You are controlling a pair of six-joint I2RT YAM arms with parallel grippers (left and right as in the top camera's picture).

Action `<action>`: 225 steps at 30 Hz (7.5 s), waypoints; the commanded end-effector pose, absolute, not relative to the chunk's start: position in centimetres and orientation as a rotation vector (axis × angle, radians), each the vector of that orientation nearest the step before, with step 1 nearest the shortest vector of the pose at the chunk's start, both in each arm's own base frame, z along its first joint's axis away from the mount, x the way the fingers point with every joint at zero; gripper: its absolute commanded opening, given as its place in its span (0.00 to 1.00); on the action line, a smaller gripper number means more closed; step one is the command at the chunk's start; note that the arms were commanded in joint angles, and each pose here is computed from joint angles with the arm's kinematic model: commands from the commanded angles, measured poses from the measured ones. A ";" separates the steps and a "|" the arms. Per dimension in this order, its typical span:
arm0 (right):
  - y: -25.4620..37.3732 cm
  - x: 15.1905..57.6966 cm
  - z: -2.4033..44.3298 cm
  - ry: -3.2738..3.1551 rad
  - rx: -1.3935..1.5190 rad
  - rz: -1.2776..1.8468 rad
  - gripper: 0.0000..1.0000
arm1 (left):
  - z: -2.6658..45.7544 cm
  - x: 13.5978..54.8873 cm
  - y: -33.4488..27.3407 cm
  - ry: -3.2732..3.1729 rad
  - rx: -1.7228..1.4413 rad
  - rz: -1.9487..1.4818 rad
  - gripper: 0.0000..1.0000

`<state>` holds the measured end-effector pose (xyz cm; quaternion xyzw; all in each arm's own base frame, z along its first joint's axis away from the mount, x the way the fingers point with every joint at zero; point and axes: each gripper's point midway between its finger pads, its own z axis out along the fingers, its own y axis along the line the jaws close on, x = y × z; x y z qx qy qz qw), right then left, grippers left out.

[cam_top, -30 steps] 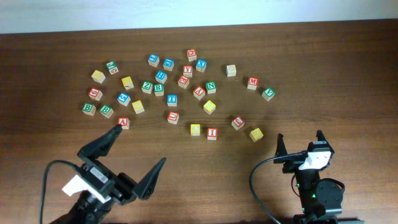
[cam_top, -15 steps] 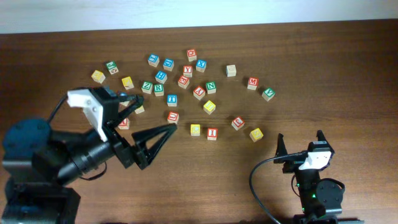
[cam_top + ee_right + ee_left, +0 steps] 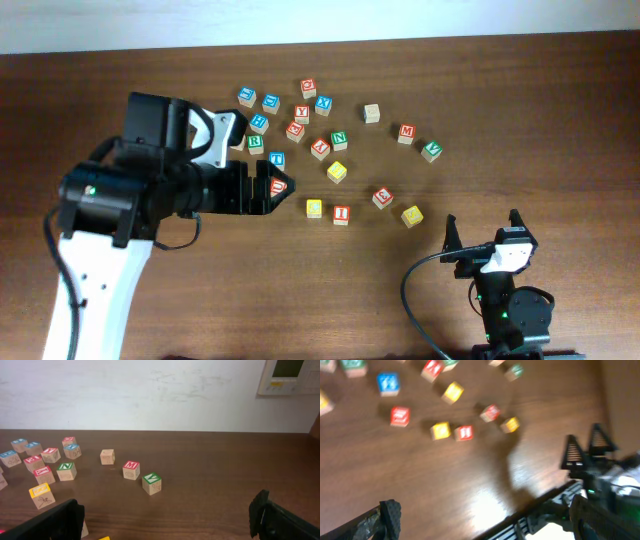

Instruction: Spell out ICRA

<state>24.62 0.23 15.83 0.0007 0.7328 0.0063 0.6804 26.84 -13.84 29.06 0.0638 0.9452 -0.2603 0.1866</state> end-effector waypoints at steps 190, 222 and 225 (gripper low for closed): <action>-0.1 24.6 15.5 1.651 0.011 0.001 0.98 | 0.3 27.0 -13.4 3.160 0.026 0.021 0.22; -0.1 24.6 15.5 1.651 0.011 0.001 0.98 | -0.3 26.1 -14.6 3.216 0.022 -0.088 0.50; -0.1 24.6 15.5 1.651 0.011 0.001 0.98 | -0.2 26.3 -14.7 3.213 0.022 -0.091 0.59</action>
